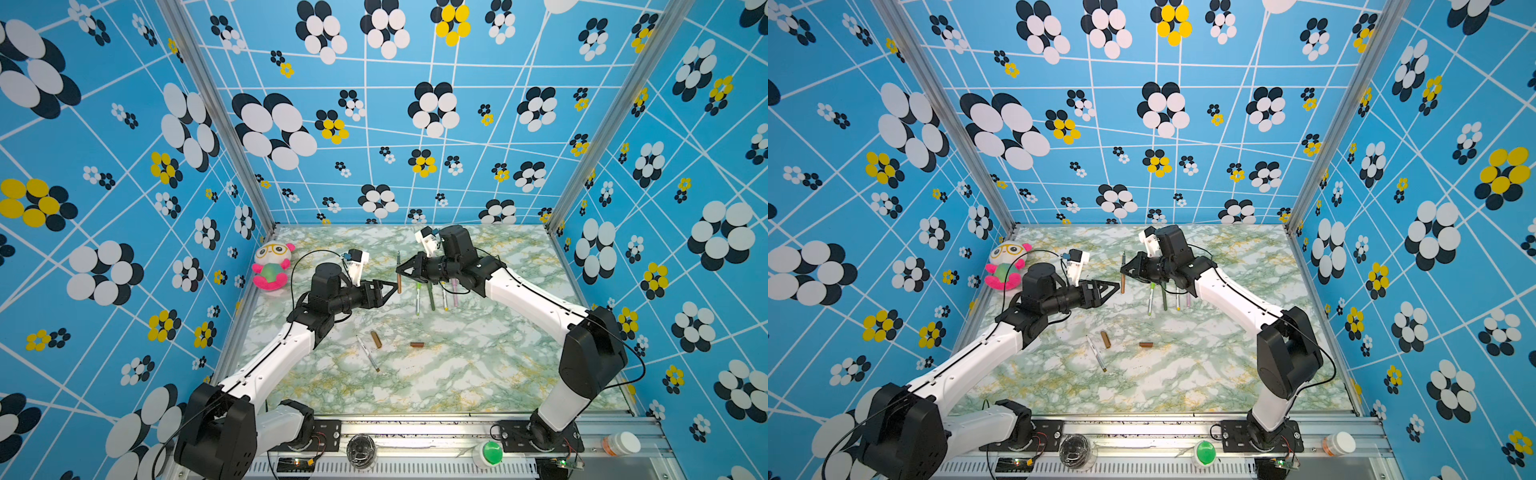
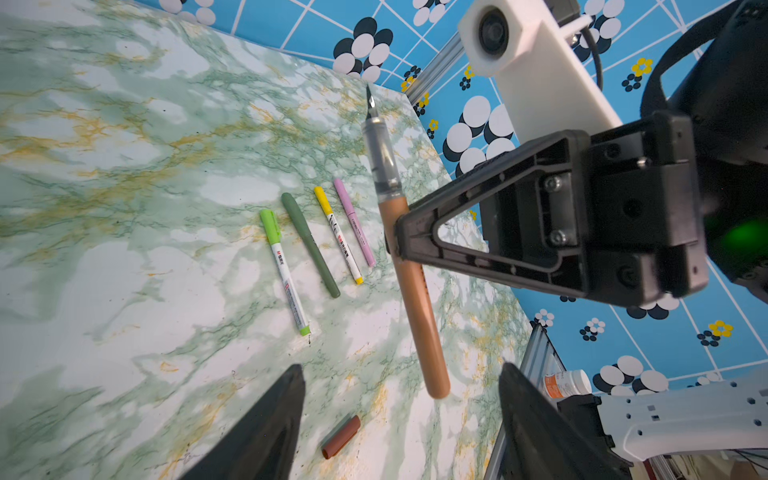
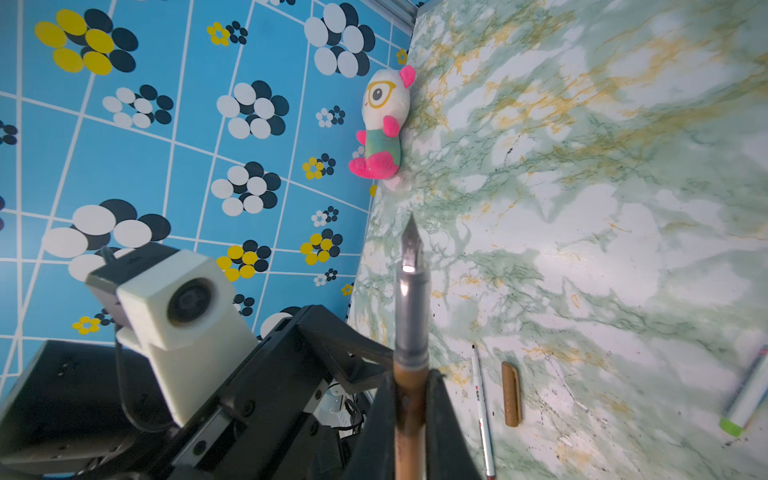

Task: Insert the pens into the pen caps
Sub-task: 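Lift the wooden pen nib-up with the right gripper toward the left gripper, then close the left gripper on the wooden pen while the right releases it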

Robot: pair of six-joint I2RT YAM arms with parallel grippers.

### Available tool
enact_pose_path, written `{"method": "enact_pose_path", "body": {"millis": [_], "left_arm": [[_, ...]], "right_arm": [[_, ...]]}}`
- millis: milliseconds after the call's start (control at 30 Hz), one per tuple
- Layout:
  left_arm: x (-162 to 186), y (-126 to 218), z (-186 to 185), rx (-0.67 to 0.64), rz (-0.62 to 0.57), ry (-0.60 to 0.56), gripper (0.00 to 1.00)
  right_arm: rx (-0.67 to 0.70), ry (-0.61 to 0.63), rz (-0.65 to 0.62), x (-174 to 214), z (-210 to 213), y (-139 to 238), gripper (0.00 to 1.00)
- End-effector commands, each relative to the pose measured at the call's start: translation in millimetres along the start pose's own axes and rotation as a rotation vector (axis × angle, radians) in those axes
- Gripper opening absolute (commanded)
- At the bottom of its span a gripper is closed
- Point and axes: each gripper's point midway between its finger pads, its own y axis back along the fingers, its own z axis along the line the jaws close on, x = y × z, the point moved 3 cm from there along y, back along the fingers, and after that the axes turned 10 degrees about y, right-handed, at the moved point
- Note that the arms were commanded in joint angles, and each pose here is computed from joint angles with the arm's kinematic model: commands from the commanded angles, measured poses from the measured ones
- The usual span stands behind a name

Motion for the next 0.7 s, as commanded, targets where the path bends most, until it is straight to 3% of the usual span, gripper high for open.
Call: {"method": "enact_pose_path", "body": {"millis": [0, 333, 667], "left_arm": [[-9.6, -9.2, -14.7, 0.054, -0.001, -0.017, 0.7], [-16.5, -27.6, -14.5, 0.066, -0.01, 0.021, 0.5], [-15.4, -28.8, -13.3, 0.056, -0.01, 0.032, 0.2]], "right_arm": [[-0.07, 0.023, -0.026, -4.2, 20.3, 11.9, 0.02], [-0.096, 0.032, -0.014, 3.5, 26.0, 8.6, 0.02], [-0.082, 0.042, -0.017, 3.3, 24.5, 8.6, 0.01]]}}
